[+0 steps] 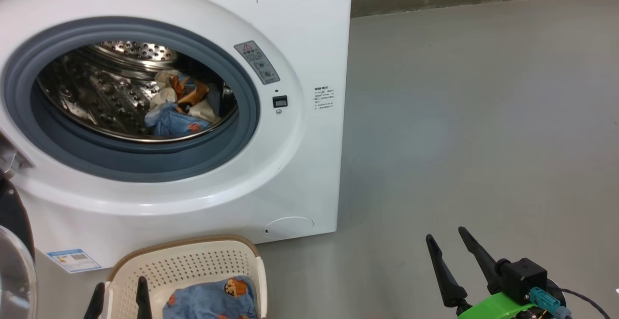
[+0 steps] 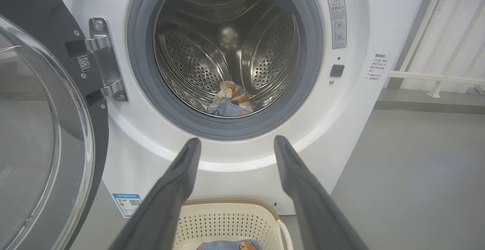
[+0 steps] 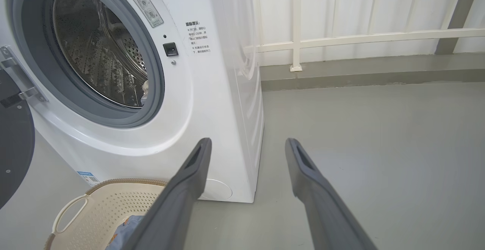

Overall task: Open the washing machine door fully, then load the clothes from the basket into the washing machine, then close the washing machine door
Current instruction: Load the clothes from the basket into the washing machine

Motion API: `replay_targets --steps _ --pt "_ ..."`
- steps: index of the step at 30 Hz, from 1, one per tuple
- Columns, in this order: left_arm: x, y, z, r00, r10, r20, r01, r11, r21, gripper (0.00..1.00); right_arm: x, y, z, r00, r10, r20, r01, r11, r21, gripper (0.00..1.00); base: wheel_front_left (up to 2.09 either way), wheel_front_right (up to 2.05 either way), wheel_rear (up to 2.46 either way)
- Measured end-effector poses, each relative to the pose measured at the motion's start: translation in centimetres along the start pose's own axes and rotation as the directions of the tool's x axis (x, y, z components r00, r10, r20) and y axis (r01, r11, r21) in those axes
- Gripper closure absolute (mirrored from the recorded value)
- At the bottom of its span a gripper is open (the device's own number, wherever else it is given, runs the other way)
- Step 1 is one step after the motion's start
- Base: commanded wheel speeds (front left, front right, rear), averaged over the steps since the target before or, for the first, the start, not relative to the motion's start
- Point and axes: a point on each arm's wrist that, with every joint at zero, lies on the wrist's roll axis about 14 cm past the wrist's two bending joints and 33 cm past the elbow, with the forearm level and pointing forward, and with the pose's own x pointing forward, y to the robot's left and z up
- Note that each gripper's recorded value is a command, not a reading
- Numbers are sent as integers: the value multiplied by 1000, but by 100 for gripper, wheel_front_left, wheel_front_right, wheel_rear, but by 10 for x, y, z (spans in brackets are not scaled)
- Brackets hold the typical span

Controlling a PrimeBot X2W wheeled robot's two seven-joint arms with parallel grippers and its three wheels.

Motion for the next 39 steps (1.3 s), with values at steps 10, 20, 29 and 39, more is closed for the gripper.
replay_targets --steps 10,20,29,39 --pt "-4 2 -5 1000 7 -17 -6 1000 5 0 0 0 -2 1000 0 -8 0 1000 1 0 0 0 0" --pt "-2 -1 -22 997 7 -79 -10 1000 -28 0 3 -2 -18 999 -5 -54 5 1000 7 0 0 0 0" --pt "21 -19 -68 978 -42 -205 23 995 -95 0 20 -3 -43 992 -1 -125 2 1000 15 0 0 0 0" --pt "48 -29 -144 916 -80 -394 30 991 -132 0 54 -2 -65 986 27 -167 -22 999 29 0 0 0 0"
